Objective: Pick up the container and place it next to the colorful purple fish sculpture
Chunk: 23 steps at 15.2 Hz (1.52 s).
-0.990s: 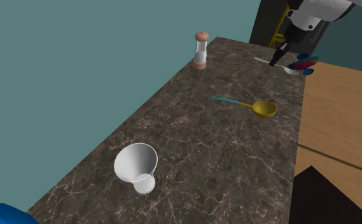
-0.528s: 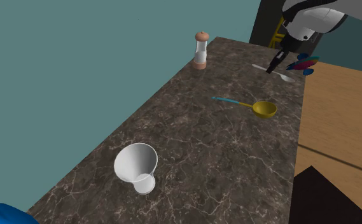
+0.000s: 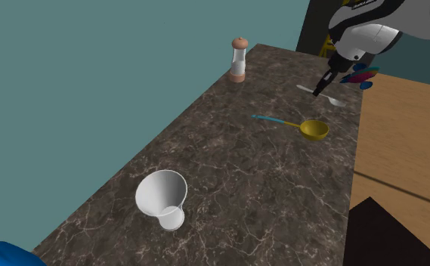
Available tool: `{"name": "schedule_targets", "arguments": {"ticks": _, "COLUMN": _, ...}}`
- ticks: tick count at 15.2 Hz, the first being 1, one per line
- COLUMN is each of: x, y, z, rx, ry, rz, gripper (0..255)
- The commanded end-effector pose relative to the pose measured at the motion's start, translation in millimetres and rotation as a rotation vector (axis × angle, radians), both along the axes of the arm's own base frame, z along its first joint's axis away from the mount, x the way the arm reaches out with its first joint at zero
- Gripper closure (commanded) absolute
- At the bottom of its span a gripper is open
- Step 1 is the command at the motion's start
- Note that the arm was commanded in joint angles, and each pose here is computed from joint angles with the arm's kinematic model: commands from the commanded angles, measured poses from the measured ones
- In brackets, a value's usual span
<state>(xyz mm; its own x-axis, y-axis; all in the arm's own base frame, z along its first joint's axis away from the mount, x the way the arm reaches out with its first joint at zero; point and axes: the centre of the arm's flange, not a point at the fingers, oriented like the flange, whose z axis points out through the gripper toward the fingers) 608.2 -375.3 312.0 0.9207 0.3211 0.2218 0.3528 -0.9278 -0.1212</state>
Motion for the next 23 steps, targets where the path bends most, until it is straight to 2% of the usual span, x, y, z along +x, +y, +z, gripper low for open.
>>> {"name": "schedule_targets", "arguments": {"ticks": 1, "x": 1, "y": 0, "z": -6, "rx": 0.000, "ry": 0.000, "rz": 0.000, "gripper": 255}}
{"name": "schedule_targets", "arguments": {"ticks": 8, "x": 1, "y": 0, "z": -6, "rx": 0.000, "ry": 0.000, "rz": 0.000, "gripper": 255}}
{"name": "schedule_targets", "arguments": {"ticks": 9, "x": 1, "y": 0, "z": -6, "rx": 0.000, "ry": 0.000, "rz": 0.000, "gripper": 0}}
{"name": "schedule_targets", "arguments": {"ticks": 14, "x": 1, "y": 0, "z": -6, "rx": 0.000, "ry": 0.000, "rz": 0.000, "gripper": 0}}
{"name": "schedule_targets", "arguments": {"ticks": 18, "x": -7, "y": -9, "z": 43, "rx": 0.000, "ry": 0.000, "rz": 0.000, "gripper": 0}}
{"name": "schedule_targets", "arguments": {"ticks": 23, "x": -7, "y": -9, "z": 43, "rx": 0.000, "ry": 0.000, "rz": 0.000, "gripper": 0}}
